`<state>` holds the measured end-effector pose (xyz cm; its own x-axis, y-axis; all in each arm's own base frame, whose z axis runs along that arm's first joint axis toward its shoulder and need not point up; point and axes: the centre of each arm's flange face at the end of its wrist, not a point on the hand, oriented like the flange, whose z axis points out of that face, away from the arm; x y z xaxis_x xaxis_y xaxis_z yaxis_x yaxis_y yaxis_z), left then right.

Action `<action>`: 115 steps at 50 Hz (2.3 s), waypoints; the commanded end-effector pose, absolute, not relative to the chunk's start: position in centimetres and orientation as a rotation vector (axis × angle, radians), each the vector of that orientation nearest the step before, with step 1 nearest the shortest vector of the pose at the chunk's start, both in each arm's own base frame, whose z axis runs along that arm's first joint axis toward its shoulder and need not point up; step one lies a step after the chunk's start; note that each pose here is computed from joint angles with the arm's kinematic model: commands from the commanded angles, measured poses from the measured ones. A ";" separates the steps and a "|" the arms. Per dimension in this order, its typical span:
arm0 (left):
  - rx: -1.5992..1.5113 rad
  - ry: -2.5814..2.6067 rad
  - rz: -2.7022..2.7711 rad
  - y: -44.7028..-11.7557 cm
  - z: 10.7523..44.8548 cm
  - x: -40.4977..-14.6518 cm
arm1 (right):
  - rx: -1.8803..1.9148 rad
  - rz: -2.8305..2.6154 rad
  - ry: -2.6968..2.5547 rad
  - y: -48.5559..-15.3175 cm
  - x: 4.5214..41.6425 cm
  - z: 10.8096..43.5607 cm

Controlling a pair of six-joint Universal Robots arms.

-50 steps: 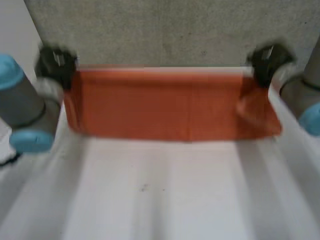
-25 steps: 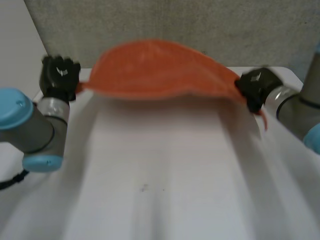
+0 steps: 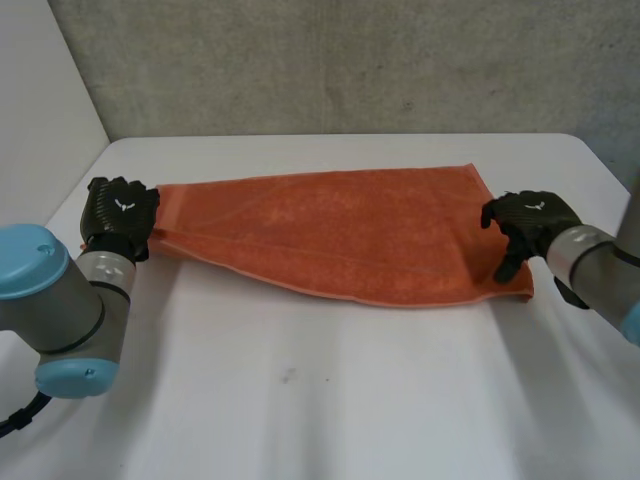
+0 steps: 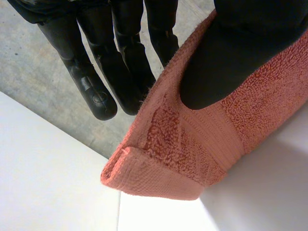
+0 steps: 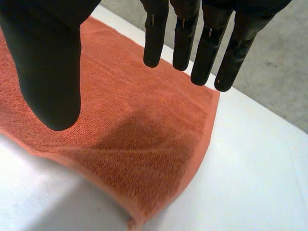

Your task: Fold the laundry

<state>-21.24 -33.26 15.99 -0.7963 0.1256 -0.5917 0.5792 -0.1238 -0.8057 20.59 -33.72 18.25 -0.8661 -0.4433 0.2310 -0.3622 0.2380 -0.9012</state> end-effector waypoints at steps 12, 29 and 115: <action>0.783 1.827 -1.994 -33.3 16.1 -21.3 | -0.800 -1.671 2.472 -34.0 14.8 15.2; 0.784 1.830 -1.991 -33.3 16.0 -21.3 | -0.806 -1.670 2.466 -36.6 14.7 11.1; 1.030 1.790 -1.834 -38.7 14.6 -24.4 | -1.274 -1.957 2.492 -41.4 19.9 15.8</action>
